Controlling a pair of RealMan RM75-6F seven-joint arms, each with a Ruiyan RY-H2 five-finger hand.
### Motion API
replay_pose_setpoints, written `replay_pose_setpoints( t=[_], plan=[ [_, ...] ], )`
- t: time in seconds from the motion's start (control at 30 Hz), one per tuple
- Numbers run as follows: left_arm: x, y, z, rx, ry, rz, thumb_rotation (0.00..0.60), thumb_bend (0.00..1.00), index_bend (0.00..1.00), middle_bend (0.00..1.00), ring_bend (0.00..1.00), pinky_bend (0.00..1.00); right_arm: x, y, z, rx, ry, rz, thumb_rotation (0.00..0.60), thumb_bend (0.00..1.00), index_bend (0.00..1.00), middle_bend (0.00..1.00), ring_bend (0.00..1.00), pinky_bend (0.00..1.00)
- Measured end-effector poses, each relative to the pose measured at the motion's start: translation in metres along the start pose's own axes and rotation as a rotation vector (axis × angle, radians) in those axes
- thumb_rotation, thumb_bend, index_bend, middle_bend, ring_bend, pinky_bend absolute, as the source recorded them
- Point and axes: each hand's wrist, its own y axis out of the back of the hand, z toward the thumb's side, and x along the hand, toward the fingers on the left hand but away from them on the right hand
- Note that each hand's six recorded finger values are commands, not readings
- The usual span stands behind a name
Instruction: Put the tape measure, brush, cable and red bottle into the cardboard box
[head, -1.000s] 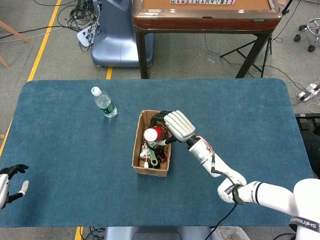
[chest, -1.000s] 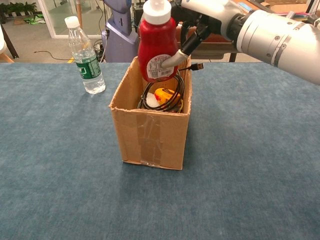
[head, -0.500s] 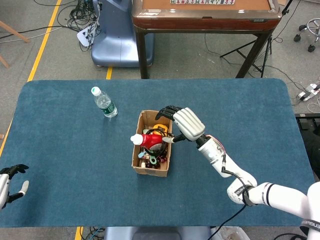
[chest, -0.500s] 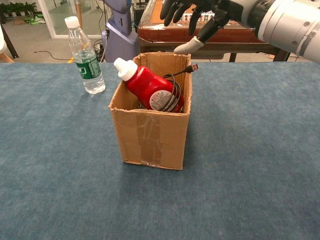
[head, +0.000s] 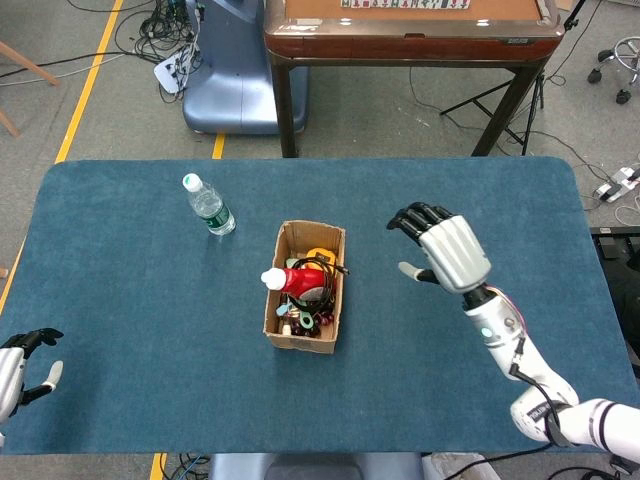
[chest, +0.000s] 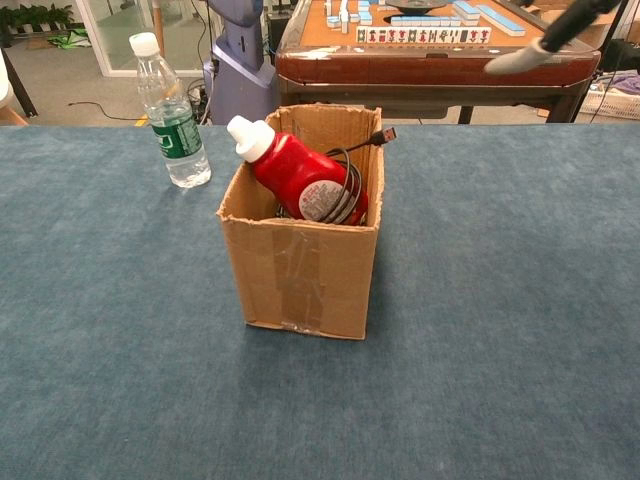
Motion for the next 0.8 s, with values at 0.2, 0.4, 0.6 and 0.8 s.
replay_pose_setpoints(
  t=[0.2, 0.4, 0.6, 0.8],
  plan=[
    [0.000, 0.004, 0.012, -0.028, -0.074, 0.048, 0.600, 0.35, 0.35, 0.41, 0.35, 0.55, 0.052, 0.012, -0.036, 0.142, -0.119, -0.012, 0.600, 0.00, 0.36, 0.36, 0.27, 0.46],
    [0.001, 0.002, 0.017, -0.029, -0.110, 0.061, 0.600, 0.35, 0.37, 0.41, 0.35, 0.55, 0.098, 0.012, -0.063, 0.252, -0.247, 0.053, 0.600, 0.00, 0.36, 0.37, 0.27, 0.44],
    [0.004, 0.000, 0.019, -0.027, -0.117, 0.060, 0.600, 0.35, 0.37, 0.41, 0.35, 0.55, 0.147, 0.008, -0.081, 0.293, -0.382, 0.124, 0.600, 0.00, 0.36, 0.37, 0.27, 0.44],
    [0.009, 0.002, 0.023, -0.040, -0.131, 0.078, 0.600, 0.35, 0.37, 0.41, 0.35, 0.55, 0.186, 0.009, -0.090, 0.278, -0.472, 0.119, 0.600, 0.00, 0.36, 0.37, 0.27, 0.44]
  ],
)
